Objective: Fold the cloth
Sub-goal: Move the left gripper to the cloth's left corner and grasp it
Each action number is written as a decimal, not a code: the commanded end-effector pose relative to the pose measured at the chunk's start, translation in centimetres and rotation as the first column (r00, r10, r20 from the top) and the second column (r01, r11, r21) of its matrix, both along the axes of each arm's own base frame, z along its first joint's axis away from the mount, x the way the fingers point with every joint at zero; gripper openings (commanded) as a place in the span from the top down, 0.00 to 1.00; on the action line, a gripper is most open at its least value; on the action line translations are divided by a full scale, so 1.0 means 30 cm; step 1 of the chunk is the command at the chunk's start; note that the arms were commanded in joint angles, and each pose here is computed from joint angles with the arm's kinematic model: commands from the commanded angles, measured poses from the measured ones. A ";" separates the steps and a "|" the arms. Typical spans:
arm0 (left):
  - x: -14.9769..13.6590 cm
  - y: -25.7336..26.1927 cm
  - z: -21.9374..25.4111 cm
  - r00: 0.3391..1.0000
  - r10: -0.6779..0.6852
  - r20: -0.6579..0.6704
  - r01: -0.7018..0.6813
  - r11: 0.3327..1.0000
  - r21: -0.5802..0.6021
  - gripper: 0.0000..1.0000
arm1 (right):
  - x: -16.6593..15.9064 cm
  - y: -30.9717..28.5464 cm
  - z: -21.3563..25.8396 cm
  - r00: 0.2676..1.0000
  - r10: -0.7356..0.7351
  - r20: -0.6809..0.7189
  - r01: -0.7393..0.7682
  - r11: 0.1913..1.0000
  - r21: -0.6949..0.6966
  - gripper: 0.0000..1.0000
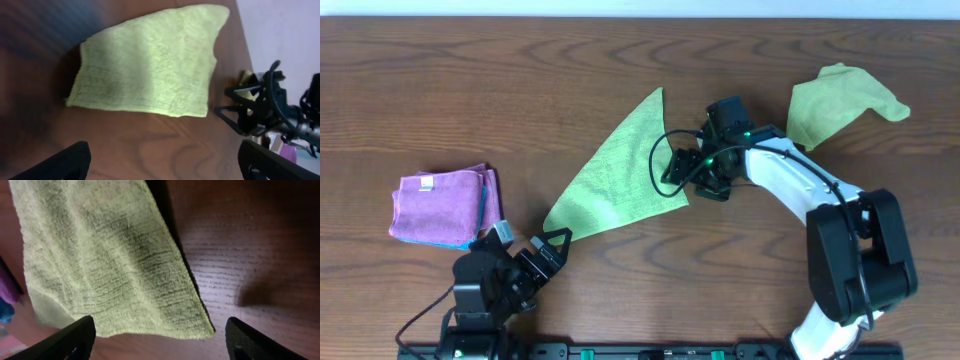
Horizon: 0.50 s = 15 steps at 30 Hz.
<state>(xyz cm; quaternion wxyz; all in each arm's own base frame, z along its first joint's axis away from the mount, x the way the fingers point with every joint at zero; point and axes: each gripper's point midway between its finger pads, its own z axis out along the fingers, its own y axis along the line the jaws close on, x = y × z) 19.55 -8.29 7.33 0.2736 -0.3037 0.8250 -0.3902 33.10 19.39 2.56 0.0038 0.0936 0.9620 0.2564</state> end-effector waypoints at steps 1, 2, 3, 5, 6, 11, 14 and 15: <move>-0.022 0.013 -0.064 0.996 0.025 -0.091 -0.024 1.000 0.011 0.04 | -0.052 0.006 -0.028 0.998 -0.028 -0.057 0.029 0.999 0.016 0.16; -0.023 0.015 -0.071 0.994 0.027 -0.108 -0.026 1.000 0.014 0.04 | -0.065 0.005 -0.039 0.997 -0.032 -0.067 0.033 0.999 0.021 0.16; -0.022 0.017 -0.075 0.993 0.026 -0.119 -0.024 1.000 0.020 0.05 | -0.077 0.005 -0.055 0.997 -0.032 -0.072 0.034 0.999 0.029 0.16; -0.016 0.019 -0.073 0.992 0.017 -0.127 -0.012 0.999 0.037 0.04 | -0.098 0.009 -0.073 0.995 -0.038 -0.088 0.042 0.998 0.048 0.17; -0.012 0.020 -0.073 0.991 0.012 -0.137 -0.006 0.999 0.046 0.05 | -0.107 0.009 -0.082 0.995 -0.041 -0.093 0.046 0.998 0.052 0.18; -0.001 0.025 -0.080 0.982 -0.024 -0.187 0.043 0.994 0.098 0.04 | -0.132 0.019 -0.107 0.993 -0.049 -0.105 0.059 0.994 0.089 0.25; 0.013 0.028 -0.094 0.974 -0.041 -0.221 0.069 0.990 0.119 0.05 | -0.138 0.024 -0.115 0.994 -0.046 -0.101 0.056 0.993 0.104 0.26; 0.019 0.028 -0.097 0.973 -0.045 -0.227 0.074 0.990 0.123 0.05 | -0.141 0.024 -0.117 0.994 -0.045 -0.102 0.055 0.993 0.103 0.26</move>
